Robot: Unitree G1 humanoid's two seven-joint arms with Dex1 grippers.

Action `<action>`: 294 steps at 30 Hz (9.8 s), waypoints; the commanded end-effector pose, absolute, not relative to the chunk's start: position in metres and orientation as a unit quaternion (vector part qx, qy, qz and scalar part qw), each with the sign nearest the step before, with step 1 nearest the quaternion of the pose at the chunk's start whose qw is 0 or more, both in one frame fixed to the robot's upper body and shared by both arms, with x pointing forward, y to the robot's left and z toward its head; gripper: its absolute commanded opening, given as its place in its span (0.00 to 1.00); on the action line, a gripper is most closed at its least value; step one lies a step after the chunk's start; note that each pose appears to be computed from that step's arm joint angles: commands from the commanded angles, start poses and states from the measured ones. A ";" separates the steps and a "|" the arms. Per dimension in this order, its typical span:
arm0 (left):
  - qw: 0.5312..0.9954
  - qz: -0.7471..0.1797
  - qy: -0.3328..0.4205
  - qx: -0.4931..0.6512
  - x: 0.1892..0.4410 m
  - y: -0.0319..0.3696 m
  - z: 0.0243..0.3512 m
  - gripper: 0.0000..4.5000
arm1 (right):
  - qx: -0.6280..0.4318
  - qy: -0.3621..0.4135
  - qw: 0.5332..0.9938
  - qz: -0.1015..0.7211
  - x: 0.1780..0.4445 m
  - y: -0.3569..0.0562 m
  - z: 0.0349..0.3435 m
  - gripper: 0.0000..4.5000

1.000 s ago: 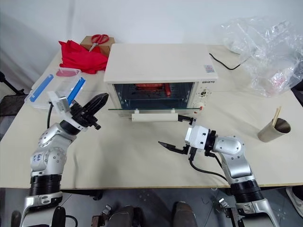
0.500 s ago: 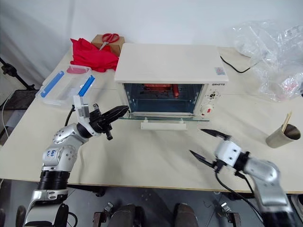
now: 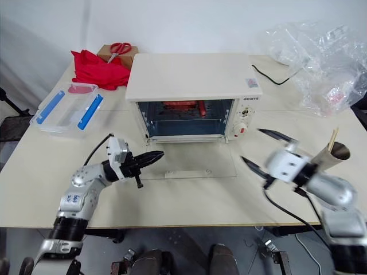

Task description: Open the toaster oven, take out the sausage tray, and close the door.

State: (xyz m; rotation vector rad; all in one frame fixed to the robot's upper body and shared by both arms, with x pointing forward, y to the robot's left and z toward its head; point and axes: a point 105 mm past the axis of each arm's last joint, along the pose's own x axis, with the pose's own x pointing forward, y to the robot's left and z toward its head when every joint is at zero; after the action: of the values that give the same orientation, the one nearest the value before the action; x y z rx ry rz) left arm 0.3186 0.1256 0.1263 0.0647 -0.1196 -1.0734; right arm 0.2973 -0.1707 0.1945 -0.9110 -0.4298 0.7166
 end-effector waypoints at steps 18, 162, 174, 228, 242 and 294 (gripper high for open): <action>0.899 -0.416 -0.132 0.014 0.282 0.178 0.151 0.75 | -0.563 -0.248 0.759 0.213 0.381 -0.035 0.205 1.00; 0.721 -0.450 0.241 -0.469 0.269 0.092 0.171 0.16 | -0.553 -0.346 0.580 0.488 0.246 -0.062 0.185 0.00; 0.711 -0.471 0.237 -0.464 0.265 0.089 0.176 0.00 | -0.532 -0.338 0.607 0.484 0.248 -0.068 0.190 0.32; 0.729 -0.159 0.008 -0.666 0.132 0.243 0.109 0.00 | -0.175 0.042 0.868 0.462 0.309 -0.225 0.115 0.68; 0.733 -0.103 -0.140 -0.658 0.160 0.284 0.127 0.00 | -0.146 0.056 0.864 0.479 0.315 -0.212 0.094 0.49; 0.732 -0.268 0.128 -0.614 0.151 0.235 0.120 0.00 | -0.104 -0.070 0.752 0.647 0.224 -0.160 0.189 0.99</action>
State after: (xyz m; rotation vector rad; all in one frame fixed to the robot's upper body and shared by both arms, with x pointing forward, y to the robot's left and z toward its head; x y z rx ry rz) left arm 0.1523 0.2422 0.1142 -1.3580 0.2552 -0.5311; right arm 0.2309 -0.1579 0.1794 -0.1895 -0.1272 1.3941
